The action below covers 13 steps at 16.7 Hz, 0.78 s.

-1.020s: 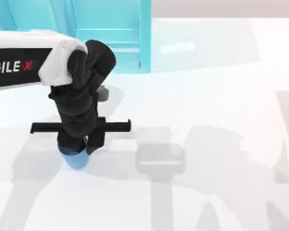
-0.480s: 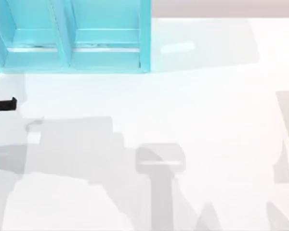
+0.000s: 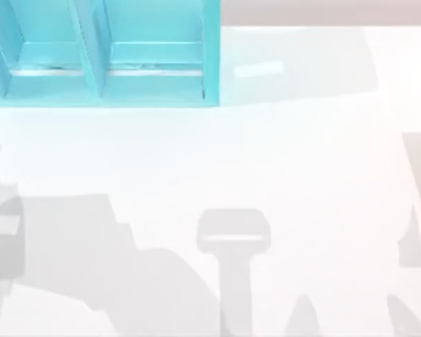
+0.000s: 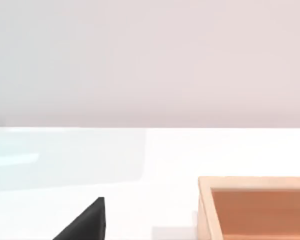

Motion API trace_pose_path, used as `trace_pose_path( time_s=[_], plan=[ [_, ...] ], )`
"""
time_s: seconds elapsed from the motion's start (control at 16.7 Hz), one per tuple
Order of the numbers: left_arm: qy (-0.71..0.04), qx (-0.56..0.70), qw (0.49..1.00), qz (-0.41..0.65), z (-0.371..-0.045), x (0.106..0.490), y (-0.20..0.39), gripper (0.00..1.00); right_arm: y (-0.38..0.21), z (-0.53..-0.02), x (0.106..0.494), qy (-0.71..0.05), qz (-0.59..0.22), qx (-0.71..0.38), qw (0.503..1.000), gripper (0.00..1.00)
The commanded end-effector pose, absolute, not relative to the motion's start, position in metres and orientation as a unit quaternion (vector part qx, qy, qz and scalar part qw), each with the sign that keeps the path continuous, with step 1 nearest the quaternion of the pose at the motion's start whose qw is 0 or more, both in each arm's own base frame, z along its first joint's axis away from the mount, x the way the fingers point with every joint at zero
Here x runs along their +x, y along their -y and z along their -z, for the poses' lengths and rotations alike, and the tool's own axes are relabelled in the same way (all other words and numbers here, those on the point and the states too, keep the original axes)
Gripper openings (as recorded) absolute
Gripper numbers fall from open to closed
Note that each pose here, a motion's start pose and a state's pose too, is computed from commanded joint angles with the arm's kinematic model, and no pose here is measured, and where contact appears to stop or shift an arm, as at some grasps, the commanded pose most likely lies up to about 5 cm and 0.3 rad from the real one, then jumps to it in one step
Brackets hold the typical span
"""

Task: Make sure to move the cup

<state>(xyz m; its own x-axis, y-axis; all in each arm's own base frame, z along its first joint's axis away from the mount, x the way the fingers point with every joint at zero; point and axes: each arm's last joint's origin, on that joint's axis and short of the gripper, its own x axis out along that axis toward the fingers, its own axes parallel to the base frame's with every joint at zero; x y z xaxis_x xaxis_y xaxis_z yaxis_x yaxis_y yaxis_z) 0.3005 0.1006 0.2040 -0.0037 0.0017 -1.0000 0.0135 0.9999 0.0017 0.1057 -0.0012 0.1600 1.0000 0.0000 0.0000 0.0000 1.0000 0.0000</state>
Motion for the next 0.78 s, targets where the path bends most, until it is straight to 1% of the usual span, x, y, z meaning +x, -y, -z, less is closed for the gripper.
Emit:
trace_pose_path(
  time_s=[0.42, 0.54, 0.78],
  plan=[
    [-0.708, 0.010, 0.706, 0.007, -0.204, 0.300, -0.101, 0.00, 0.001, -0.160, 0.106, 0.000, 0.000, 0.000, 1.000, 1.00],
    [-0.708, 0.009, 0.706, 0.007, -0.194, 0.301, -0.103, 0.00, 0.001, -0.160, 0.106, 0.000, 0.000, 0.000, 1.000, 1.00],
    [-0.706, 0.009, 0.708, 0.004, -0.159, 0.301, -0.108, 0.00, 0.001, -0.160, 0.106, 0.000, 0.000, 0.000, 1.000, 1.00]
  ],
)
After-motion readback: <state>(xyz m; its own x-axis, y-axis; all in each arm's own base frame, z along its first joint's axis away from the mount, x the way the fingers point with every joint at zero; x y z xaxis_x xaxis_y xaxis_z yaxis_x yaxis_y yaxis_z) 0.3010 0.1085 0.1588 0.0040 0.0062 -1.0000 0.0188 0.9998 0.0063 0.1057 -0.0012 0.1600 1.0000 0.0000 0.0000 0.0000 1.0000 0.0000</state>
